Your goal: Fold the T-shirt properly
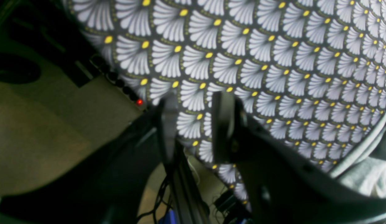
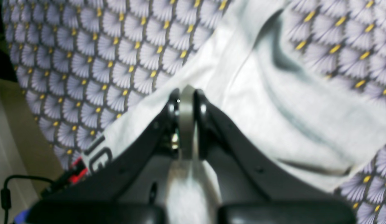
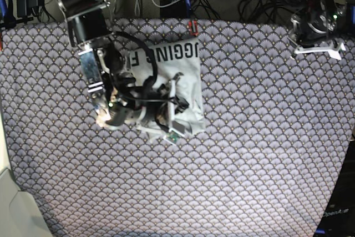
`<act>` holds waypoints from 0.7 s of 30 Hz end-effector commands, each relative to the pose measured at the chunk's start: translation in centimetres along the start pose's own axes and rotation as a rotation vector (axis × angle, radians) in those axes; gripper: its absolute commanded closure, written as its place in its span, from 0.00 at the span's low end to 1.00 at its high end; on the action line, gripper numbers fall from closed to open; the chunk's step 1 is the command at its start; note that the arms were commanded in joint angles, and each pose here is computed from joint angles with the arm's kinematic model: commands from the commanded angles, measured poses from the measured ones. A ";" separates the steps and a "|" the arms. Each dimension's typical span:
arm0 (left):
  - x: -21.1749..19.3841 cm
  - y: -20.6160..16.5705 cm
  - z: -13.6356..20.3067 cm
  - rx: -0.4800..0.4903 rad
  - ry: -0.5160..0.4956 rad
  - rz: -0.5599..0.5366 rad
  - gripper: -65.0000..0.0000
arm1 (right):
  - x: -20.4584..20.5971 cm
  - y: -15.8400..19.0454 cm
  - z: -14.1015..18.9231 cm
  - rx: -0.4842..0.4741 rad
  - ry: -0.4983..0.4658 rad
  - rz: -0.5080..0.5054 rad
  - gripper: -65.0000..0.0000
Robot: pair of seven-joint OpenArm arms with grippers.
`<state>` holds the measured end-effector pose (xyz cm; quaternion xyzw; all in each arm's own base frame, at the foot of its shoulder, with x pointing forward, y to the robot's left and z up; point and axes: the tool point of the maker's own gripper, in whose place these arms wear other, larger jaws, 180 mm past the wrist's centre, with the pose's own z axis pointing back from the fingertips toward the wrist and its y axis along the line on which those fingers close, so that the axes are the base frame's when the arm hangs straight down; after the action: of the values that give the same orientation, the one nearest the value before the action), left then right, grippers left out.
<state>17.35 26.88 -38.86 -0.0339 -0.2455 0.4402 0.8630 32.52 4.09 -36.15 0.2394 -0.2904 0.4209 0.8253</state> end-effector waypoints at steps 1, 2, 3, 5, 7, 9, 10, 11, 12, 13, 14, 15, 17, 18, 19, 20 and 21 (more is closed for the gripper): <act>0.8 -0.2 0.4 -0.008 -0.026 -0.012 0.70 | 2.3 0.3 0.3 0.010 -0.064 0.024 1.00; 0.7 -0.1 0.4 -0.007 -0.025 -0.012 0.70 | 2.3 0.4 0.3 0.011 -0.067 0.024 1.00; 0.7 -0.1 0.4 -0.007 -0.025 -0.012 0.70 | 2.4 0.4 0.3 0.012 -0.070 0.024 1.00; 0.7 0.0 0.4 -0.004 -0.026 -0.015 0.70 | 2.8 0.5 0.2 0.014 -0.082 0.024 1.00; 0.6 0.1 0.4 0.000 -0.023 -0.015 0.70 | 3.4 0.5 0.0 0.020 -0.103 0.020 1.00; 0.5 0.2 0.4 -0.001 -0.019 -0.014 0.70 | 2.6 0.3 -0.8 0.036 -0.085 -0.011 1.00; 0.5 0.2 0.4 -0.001 -0.019 -0.014 0.70 | 2.5 -0.1 -1.1 0.038 -0.082 -0.022 1.00; 0.5 0.2 0.4 0.000 -0.019 -0.014 0.70 | 2.2 -0.4 -1.6 0.045 -0.074 -0.037 1.00; 0.5 0.2 0.4 0.000 -0.019 -0.014 0.70 | 1.9 -0.6 -1.9 0.049 -0.068 -0.050 1.00; 0.5 0.2 0.4 0.001 -0.018 -0.015 0.70 | 1.8 -0.8 -2.2 0.053 -0.066 -0.062 1.00; 0.4 0.4 0.5 0.007 -0.017 -0.017 0.70 | 1.6 -0.9 -2.4 0.056 -0.065 -0.072 1.00; 0.4 0.5 0.5 0.010 -0.016 -0.019 0.70 | 1.4 -1.0 -2.6 0.060 -0.066 -0.082 1.00; 0.8 0.7 0.6 0.012 -0.021 -0.031 0.70 | 1.6 -1.2 -2.7 0.059 -0.079 -0.090 1.00; 0.9 0.7 0.6 0.013 -0.023 -0.033 0.70 | 1.7 -1.2 -2.7 0.059 -0.084 -0.091 1.00; 0.9 0.7 0.6 0.013 -0.024 -0.035 0.70 | 1.8 -1.2 -2.8 0.062 -0.090 -0.094 1.00; 1.0 0.7 0.6 0.014 -0.025 -0.037 0.70 | 2.0 -1.0 -2.9 0.067 -0.095 -0.095 1.00; 1.0 0.8 0.6 0.015 -0.024 -0.037 0.70 | 2.3 -0.6 -3.1 0.074 -0.100 -0.094 1.00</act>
<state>16.61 27.69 -38.85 -0.0203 -0.2409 0.4325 0.8686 33.72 5.82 -39.04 0.2900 -0.2728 0.3778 0.8359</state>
